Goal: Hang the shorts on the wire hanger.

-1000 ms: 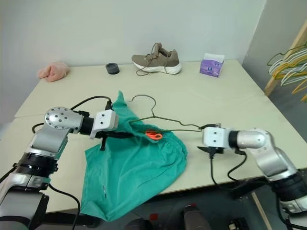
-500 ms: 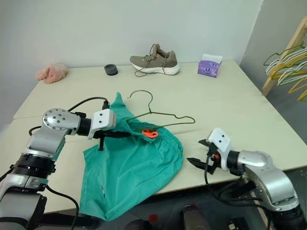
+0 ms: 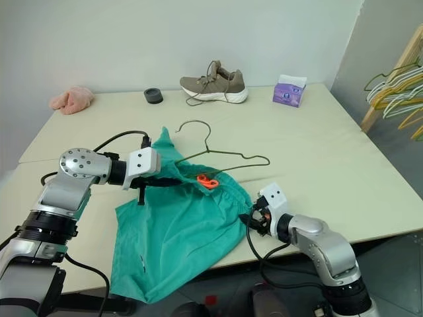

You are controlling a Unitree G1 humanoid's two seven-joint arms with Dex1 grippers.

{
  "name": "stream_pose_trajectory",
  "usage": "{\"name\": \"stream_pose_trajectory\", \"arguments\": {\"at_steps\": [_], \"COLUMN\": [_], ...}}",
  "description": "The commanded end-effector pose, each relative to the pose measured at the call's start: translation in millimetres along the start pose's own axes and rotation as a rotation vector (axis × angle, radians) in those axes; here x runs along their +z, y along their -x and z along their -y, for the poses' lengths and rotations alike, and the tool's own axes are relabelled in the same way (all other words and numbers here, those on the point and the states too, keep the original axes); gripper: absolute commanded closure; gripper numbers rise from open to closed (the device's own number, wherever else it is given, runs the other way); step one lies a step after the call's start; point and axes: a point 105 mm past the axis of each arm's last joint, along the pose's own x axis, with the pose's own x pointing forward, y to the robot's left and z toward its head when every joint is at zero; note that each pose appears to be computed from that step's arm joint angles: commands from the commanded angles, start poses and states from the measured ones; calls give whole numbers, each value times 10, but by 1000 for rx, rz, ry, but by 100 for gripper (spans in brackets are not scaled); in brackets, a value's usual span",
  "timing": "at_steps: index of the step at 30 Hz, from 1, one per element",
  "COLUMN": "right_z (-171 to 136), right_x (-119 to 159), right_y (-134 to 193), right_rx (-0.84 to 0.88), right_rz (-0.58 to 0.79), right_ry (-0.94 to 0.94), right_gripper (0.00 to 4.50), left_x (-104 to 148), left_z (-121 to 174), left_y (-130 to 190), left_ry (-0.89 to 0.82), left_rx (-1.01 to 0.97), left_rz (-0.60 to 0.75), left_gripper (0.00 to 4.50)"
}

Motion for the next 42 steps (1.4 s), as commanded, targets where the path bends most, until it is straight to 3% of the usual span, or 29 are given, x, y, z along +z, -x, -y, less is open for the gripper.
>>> {"name": "stream_pose_trajectory", "arguments": {"at_steps": [1,5,11,17,34,42], "right_z": [101,355,818,985,953,778], "right_x": [154,301,574,642,708,716], "right_y": [3,41,234,385,494,591], "right_rx": [-66,-174,-287,-307,-299,-219], "right_rz": [57,113,160,155,168,115], "right_ry": [54,99,167,194,234,378], "right_gripper": [306,447,449,449,449,449], "left_x": [124,136,260,294,38,-70], "left_z": [-89,-63,0,100,109,55], "left_y": [105,111,182,295,347,360], "left_ry": [-34,-11,74,137,98,60], "left_rx": [60,57,24,-40,-46,-16], "left_rz": [39,55,122,111,-35,-87], "left_gripper": [450,450,450,450,450,450]}}
